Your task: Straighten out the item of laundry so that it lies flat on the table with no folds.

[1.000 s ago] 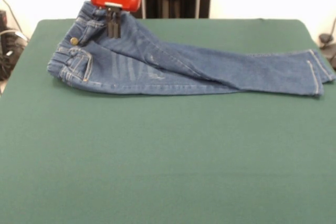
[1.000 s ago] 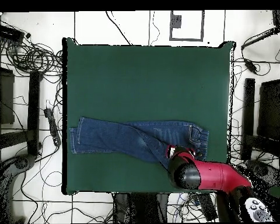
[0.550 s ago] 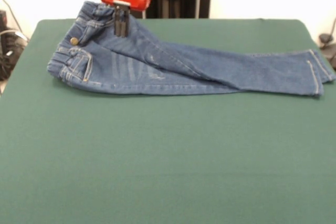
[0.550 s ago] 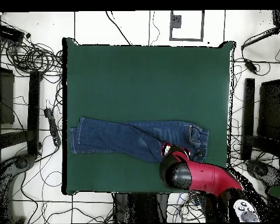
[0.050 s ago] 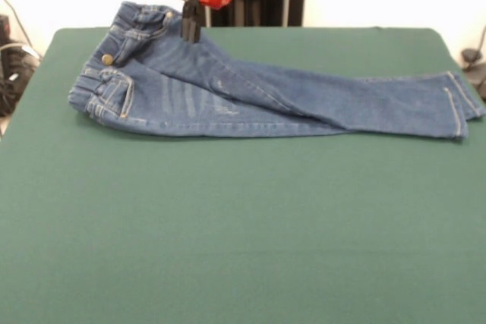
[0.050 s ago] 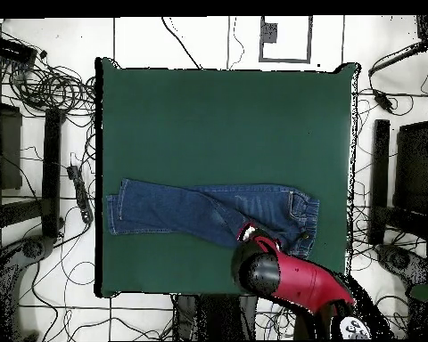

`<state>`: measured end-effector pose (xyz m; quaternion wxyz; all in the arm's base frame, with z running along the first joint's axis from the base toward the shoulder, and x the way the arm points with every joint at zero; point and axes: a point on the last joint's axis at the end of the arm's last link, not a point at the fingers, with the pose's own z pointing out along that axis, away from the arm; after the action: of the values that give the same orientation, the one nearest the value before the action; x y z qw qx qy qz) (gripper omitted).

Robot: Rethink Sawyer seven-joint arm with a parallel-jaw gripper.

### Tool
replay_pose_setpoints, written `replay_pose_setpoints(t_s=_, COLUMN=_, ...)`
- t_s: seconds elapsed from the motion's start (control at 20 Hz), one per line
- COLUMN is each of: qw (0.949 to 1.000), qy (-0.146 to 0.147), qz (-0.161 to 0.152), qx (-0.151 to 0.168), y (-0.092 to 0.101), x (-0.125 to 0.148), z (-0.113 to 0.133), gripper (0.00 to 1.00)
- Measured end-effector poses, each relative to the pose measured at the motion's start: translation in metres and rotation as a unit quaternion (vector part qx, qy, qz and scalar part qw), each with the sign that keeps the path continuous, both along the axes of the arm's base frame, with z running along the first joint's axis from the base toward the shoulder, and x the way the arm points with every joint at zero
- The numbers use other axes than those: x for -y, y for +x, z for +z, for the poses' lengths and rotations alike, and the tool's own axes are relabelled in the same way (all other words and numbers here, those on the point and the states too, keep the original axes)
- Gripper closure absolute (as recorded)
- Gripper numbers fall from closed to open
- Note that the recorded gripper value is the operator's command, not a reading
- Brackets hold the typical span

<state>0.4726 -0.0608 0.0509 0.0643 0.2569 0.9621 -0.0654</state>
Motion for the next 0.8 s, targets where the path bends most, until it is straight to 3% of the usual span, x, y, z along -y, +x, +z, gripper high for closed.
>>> replay_pose_setpoints(t_s=0.35, qw=0.9994, qy=0.009, qz=-0.035, qx=0.002, y=-0.014, x=-0.029, z=-0.026, gripper=1.00)
replay_pose_setpoints(t_s=0.8, qw=0.9989, qy=0.016, qz=-0.041, qx=-0.014, y=-0.034, x=-0.056, z=-0.046, gripper=1.00)
